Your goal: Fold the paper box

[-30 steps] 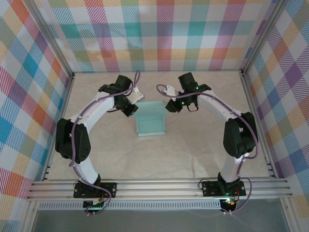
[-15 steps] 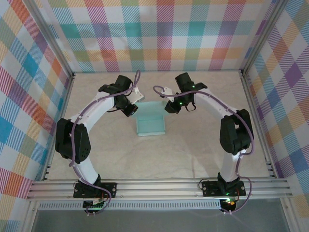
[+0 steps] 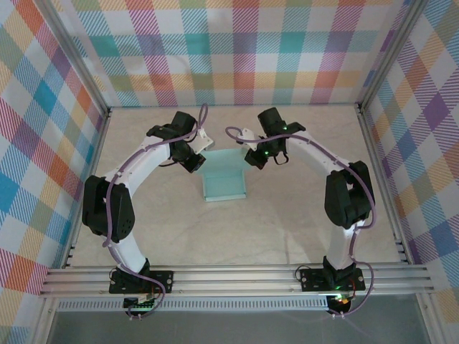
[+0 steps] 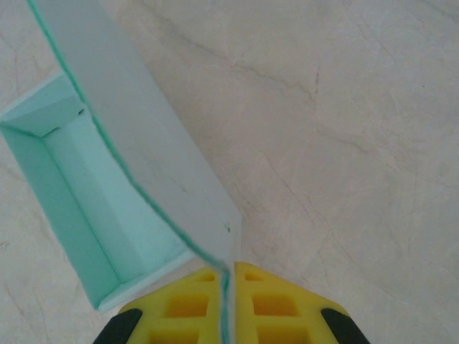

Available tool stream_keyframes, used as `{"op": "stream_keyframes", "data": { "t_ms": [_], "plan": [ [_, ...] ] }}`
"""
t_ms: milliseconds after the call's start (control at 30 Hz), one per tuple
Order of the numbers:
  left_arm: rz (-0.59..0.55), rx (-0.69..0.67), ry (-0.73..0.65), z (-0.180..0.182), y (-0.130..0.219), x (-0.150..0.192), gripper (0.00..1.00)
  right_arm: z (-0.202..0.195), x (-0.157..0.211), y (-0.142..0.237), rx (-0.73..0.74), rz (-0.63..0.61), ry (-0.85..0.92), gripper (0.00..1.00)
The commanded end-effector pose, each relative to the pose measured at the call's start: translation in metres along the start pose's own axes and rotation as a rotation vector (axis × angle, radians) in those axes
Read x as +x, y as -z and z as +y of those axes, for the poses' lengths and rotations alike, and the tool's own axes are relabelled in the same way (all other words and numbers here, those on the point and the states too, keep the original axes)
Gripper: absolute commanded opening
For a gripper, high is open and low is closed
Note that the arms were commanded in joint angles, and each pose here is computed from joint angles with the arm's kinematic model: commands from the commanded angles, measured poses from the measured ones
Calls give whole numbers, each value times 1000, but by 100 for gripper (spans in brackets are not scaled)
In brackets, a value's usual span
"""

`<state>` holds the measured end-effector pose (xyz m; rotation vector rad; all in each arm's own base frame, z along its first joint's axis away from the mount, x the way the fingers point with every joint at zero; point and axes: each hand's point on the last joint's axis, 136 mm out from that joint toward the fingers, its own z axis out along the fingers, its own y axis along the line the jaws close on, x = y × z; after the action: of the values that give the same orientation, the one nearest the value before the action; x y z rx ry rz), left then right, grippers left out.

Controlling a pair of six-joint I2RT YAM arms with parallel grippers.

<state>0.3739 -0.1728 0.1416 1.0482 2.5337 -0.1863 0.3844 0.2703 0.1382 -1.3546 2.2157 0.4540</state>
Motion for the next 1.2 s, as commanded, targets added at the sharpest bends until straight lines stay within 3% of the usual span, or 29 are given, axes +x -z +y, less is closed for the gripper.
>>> {"op": "stream_keyframes", "data": {
  "t_ms": [0, 267, 467, 867, 1167],
  "plan": [
    [-96, -20, 94, -1, 21, -22, 0, -14, -23, 19, 130, -103, -126, 0],
    [-206, -36, 362, 11, 25, -48, 0, -14, -54, 30, 285, -236, -285, 0],
    [-263, -82, 573, 22, 25, -65, 0, -21, -58, 33, 374, -318, -535, 0],
    [-265, -121, 606, 7, -6, -71, 0, -33, -25, 16, 553, -375, -874, 0],
    [-333, -136, 549, -5, -18, -77, 0, -31, -16, 7, 588, -458, -865, 0]
  ]
}}
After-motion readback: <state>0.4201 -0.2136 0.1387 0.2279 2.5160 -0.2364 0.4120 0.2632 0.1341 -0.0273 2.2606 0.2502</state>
